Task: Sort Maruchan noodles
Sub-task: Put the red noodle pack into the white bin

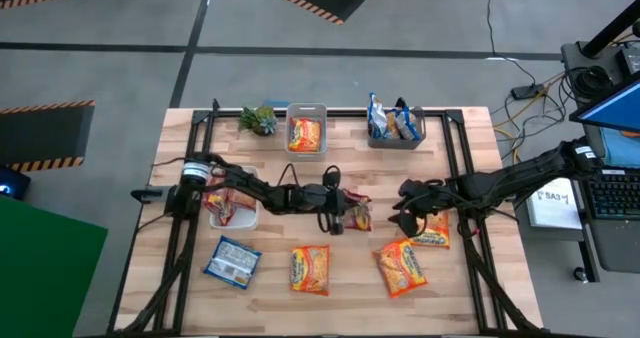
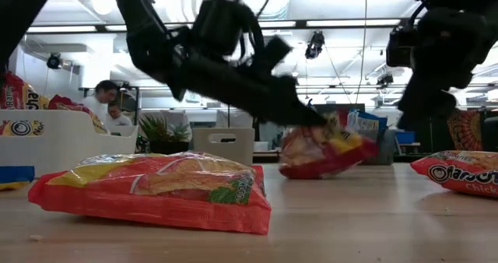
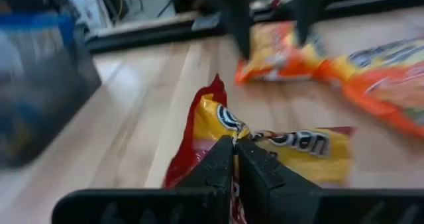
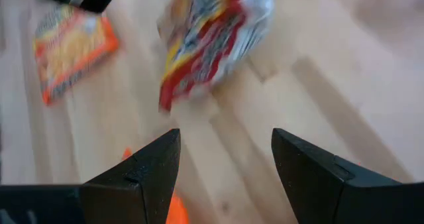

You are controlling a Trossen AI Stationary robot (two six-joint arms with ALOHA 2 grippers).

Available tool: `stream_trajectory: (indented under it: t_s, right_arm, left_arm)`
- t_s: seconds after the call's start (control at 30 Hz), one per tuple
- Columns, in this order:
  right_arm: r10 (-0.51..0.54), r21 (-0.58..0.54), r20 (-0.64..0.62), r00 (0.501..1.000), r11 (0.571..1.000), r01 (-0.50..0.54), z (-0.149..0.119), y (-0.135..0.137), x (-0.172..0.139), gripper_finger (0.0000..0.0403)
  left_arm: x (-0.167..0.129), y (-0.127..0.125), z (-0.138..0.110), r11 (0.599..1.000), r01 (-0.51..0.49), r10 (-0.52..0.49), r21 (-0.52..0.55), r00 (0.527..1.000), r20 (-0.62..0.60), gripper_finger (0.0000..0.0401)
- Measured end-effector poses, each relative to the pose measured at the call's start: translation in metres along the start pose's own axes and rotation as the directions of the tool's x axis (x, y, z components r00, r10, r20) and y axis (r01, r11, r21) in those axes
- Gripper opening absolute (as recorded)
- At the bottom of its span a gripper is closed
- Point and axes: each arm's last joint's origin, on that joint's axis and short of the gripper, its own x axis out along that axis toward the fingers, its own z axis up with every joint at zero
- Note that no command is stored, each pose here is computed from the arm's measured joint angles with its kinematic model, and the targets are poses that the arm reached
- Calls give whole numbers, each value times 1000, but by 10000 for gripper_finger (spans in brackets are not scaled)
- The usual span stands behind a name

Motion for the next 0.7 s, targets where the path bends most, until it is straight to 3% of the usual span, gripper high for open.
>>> stream_trajectory:
  t_s: [0.3, 0.5, 0.7]
  right_arm:
    - [132, -37, 223, 966, 991, -127, -10, -9, 13, 226]
    - [203, -39, 305, 930, 979, -201, -18, -16, 15, 226]
    - [224, -70, 369, 902, 975, -213, -16, -15, 13, 226]
  left_arm:
    - [-30, -4, 41, 996, 19, -25, 88, 997, 69, 0]
    - [-61, -7, 78, 988, 40, -54, 149, 994, 91, 0]
    - [-101, -5, 108, 984, 75, -85, 164, 995, 52, 0]
